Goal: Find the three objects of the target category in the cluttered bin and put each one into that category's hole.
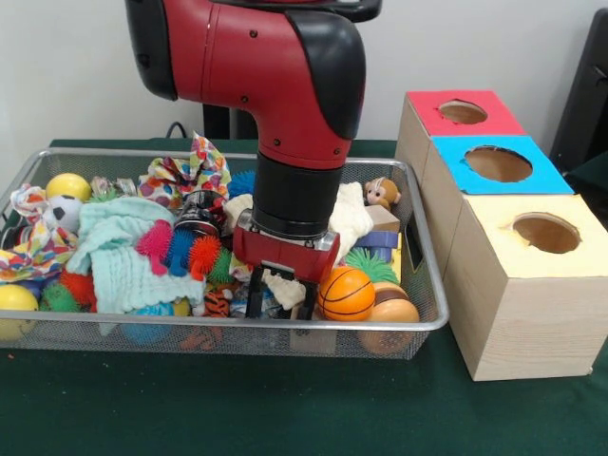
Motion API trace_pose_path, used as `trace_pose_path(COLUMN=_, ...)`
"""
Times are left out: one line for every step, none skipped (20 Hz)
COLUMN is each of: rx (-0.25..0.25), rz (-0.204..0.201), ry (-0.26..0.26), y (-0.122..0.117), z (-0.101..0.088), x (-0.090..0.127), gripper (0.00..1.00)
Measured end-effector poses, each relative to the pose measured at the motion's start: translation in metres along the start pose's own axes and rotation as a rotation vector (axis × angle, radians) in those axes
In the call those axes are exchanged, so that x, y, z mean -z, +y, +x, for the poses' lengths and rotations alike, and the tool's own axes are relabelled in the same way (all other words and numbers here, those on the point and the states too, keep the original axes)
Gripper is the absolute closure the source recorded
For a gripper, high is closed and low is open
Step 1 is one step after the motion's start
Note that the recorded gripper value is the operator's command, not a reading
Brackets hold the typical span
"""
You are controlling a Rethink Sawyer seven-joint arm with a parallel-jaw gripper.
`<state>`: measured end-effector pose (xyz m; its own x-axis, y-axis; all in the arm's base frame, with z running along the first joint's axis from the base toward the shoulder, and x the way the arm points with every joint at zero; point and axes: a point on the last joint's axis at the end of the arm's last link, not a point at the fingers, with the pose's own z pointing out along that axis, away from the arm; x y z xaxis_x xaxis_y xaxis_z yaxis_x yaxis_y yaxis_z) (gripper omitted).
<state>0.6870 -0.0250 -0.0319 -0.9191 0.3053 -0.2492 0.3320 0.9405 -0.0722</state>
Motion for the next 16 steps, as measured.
trace_pose_path(rx=0.006, rz=0.007, ry=-0.003, y=0.0004, z=0.0, x=-0.0002, gripper=0.0)
trace_pose_path(rx=0.009, rz=0.01, ry=-0.004, y=0.0007, z=0.0001, x=-0.0001, gripper=0.0)
trace_pose_path(rx=0.014, rz=0.015, ry=-0.006, y=0.0009, z=0.0005, x=-0.0001, gripper=0.0)
trace_pose_path(rx=0.019, rz=0.021, ry=-0.007, y=0.0011, z=0.0009, x=0.0, gripper=0.0)
trace_pose_path(rx=0.021, rz=0.024, ry=-0.008, y=0.001, z=0.0011, x=0.0001, gripper=0.0)
trace_pose_path(rx=0.024, rz=0.028, ry=-0.009, y=0.0007, z=0.0014, x=0.0002, gripper=0.0)
trace_pose_path(rx=0.026, rz=0.031, ry=-0.01, y=0.0005, z=0.0016, x=0.0003, gripper=0.0)
trace_pose_path(rx=0.031, rz=0.038, ry=-0.011, y=-0.0001, z=0.0021, x=0.0004, gripper=0.0)
trace_pose_path(rx=0.04, rz=0.05, ry=-0.013, y=-0.001, z=0.0033, x=0.0008, gripper=0.0)
trace_pose_path(rx=0.045, rz=0.057, ry=-0.014, y=-0.0014, z=0.0041, x=0.0011, gripper=0.0)
trace_pose_path(rx=0.049, rz=0.063, ry=-0.015, y=-0.0017, z=0.0047, x=0.0014, gripper=0.0)
trace_pose_path(rx=0.052, rz=0.068, ry=-0.016, y=-0.002, z=0.0052, x=0.0016, gripper=0.0)
trace_pose_path(rx=0.054, rz=0.072, ry=-0.016, y=-0.0023, z=0.0056, x=0.0017, gripper=0.0)
trace_pose_path(rx=0.058, rz=0.078, ry=-0.017, y=-0.0026, z=0.0063, x=0.0019, gripper=0.0)
trace_pose_path(rx=0.063, rz=0.088, ry=-0.018, y=-0.0033, z=0.0073, x=0.0023, gripper=0.0)
trace_pose_path(rx=0.066, rz=0.094, ry=-0.019, y=-0.0035, z=0.0077, x=0.0026, gripper=0.0)
